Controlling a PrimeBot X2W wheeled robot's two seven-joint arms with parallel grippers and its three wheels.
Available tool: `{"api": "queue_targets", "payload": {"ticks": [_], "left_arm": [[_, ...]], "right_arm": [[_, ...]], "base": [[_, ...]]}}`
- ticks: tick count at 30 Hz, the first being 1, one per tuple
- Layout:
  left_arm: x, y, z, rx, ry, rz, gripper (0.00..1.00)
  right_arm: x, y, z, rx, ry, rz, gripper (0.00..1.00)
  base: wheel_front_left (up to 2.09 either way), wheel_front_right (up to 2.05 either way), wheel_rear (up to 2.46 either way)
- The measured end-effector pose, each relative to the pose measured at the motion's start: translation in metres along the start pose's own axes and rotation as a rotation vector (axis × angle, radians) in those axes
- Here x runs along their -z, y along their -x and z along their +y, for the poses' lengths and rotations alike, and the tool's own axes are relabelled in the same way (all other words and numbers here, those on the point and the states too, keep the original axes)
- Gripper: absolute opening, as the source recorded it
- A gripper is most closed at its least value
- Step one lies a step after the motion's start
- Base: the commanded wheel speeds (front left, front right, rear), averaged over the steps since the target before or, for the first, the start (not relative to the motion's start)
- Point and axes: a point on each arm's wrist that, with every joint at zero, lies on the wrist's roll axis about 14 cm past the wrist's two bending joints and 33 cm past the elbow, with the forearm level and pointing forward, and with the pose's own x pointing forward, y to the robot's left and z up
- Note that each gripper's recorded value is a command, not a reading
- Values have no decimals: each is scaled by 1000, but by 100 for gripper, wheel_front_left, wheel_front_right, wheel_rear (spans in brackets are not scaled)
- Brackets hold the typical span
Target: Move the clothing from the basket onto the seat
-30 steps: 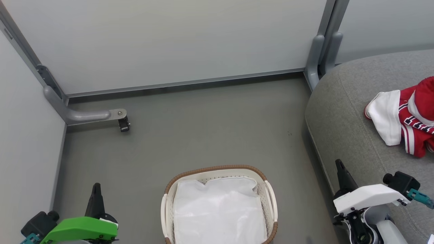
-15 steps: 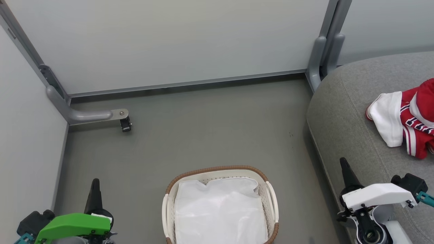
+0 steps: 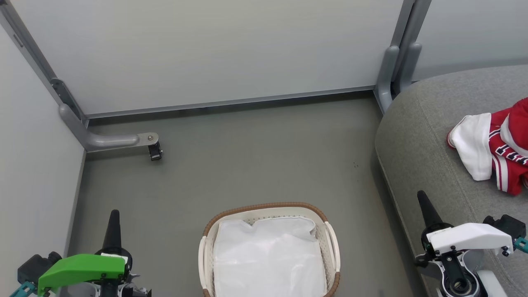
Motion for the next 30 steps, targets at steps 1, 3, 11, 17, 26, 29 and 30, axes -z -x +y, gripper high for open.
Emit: {"api": "queue_targets", "payload": {"ticks": [1,3,11,17,26,29,30], "left_arm": [[0,0,-1,2,8,1,0],[-1,0,-1,4,30,-2,0],[-4,0,-4,15,99,-3,0],[-6,0,-8,28,145,-5,0],[-10,-1,-14,50,216,-8,0],[-11,-1,-16,58,235,-6,0],[-12,-1,-17,60,241,-8,0]], "right_arm": [[0,0,0,-2,-10,0,0],[-1,0,1,-4,-29,-1,0],[-4,-1,5,-18,-101,-3,0],[-6,-1,8,-27,-151,-5,0],[-9,-1,12,-44,-223,-6,0],[-9,-1,12,-47,-244,-4,0],[-9,0,12,-48,-250,-5,0]], "base": [[0,0,0],[0,0,0],[0,0,0],[0,0,0],[0,0,0],[0,0,0],[0,0,0]]}}
